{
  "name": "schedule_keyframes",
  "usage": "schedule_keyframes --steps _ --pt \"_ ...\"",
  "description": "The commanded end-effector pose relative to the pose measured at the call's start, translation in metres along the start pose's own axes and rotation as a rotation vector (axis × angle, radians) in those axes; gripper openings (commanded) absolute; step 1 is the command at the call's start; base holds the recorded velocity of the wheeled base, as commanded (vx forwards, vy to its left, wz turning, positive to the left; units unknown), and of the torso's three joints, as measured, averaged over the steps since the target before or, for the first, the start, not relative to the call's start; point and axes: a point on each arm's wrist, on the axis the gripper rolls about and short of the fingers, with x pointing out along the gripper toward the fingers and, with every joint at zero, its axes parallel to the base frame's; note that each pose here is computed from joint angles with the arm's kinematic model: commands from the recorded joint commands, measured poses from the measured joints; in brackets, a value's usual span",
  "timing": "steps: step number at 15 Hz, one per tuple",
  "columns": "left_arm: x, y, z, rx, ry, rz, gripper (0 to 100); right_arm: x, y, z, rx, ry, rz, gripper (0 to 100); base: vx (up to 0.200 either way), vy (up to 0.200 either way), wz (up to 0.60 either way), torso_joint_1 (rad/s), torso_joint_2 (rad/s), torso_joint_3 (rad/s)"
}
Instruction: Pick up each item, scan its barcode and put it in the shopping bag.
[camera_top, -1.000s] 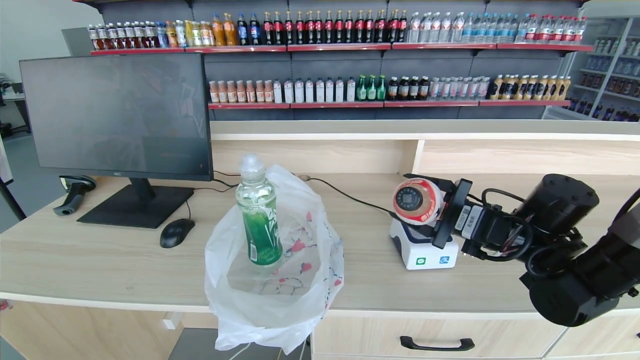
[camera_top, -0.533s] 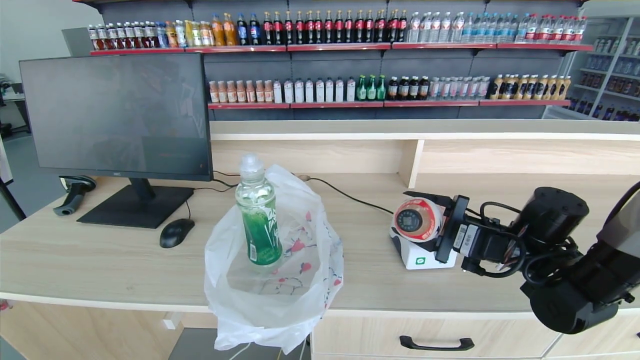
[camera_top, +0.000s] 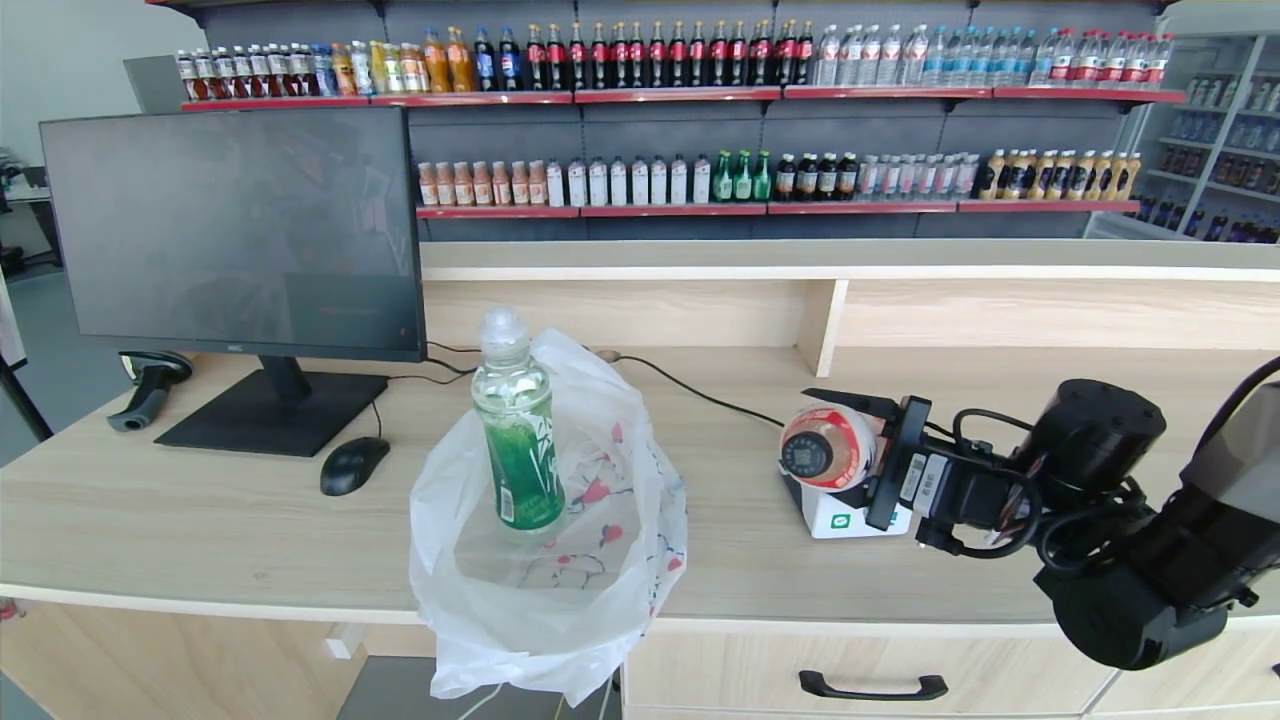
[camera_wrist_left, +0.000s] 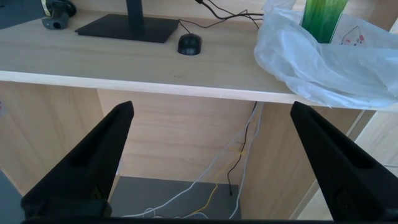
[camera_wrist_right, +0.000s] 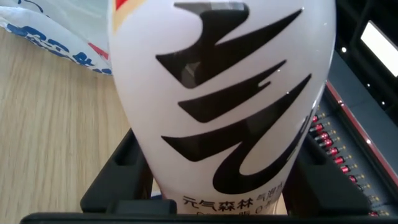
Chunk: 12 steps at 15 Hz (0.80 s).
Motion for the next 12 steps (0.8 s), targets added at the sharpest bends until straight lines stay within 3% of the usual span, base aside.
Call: schedule_keyframes --steps 1,12 --pt "0.0000 0.0000 0.0000 0.000 -0.001 0.000 100 0.0006 0.0013 -0.0013 0.007 0.002 0.003 0 0.000 0.000 0.00 0.000 0.00 0.000" --pt "0.0000 0.0000 0.0000 0.000 -0.001 0.000 100 -0.0022 -0.0062 0.0001 -0.006 0.003 -0.017 0 0.000 0.000 0.00 0.000 0.00 0.000"
